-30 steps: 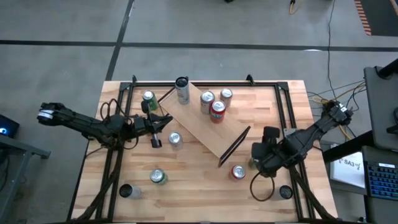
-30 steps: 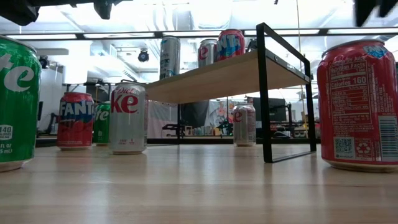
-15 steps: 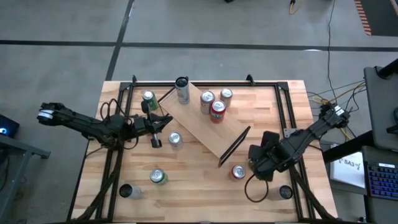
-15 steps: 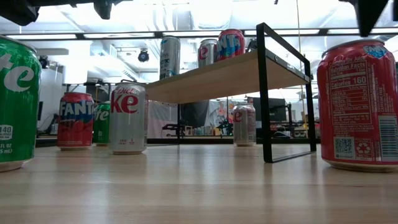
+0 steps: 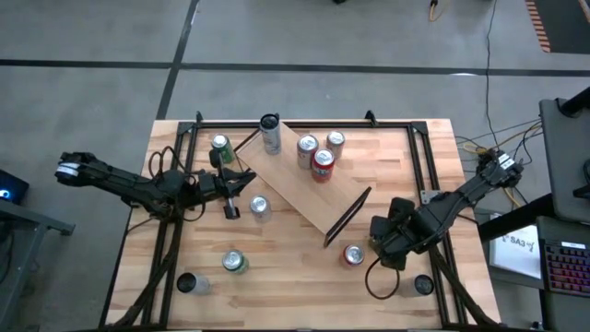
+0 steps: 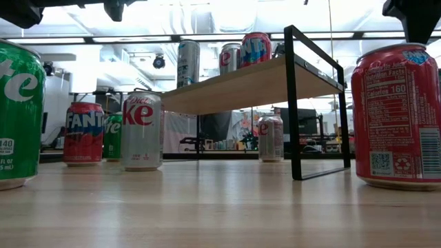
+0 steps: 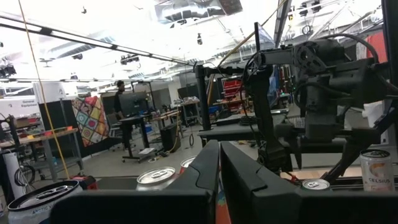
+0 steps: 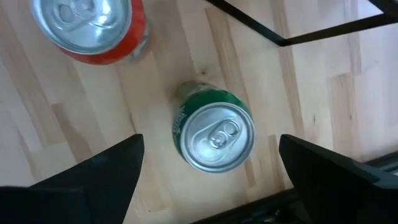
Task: Place canned beverage on shelf
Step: Put the bottom right green soda can on the shelf
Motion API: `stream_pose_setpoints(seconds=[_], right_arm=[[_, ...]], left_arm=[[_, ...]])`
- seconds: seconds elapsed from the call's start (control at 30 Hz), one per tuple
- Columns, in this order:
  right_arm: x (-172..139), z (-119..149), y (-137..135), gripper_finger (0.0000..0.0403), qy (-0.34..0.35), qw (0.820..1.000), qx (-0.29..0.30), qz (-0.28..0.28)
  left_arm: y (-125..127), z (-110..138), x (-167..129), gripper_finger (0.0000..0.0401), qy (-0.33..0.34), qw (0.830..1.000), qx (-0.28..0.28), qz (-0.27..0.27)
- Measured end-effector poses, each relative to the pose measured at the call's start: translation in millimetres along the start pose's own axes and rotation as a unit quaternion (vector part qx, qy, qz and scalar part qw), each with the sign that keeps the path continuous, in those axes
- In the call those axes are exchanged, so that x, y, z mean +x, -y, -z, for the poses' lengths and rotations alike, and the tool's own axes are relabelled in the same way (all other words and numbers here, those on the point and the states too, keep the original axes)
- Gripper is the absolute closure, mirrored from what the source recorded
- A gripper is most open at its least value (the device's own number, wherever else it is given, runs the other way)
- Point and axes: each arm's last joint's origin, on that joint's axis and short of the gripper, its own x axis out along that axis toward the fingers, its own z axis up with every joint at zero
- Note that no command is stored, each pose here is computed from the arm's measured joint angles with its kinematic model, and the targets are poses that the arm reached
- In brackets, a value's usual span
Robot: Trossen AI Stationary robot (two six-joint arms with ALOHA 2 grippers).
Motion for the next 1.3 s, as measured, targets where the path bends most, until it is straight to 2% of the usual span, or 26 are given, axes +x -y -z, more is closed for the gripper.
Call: stream_pose_setpoints(seconds=[0.67,1.17,1.3], right_arm=[[26,9,5,0.0039,-0.016,1.000,-0.010,0.010],[65,7,10,0.0039,-0.022,1.000,-0.012,-0.011],[73,6,15,0.0039,-0.028,1.000,0.009,-0.006]], left_arm=[[0,0,0,0.0401,0.000,1.000,0.000,0.000],[0,0,0,0.0401,0.000,1.000,0.000,0.000],[0,0,0,0.0401,0.000,1.000,0.000,0.000]])
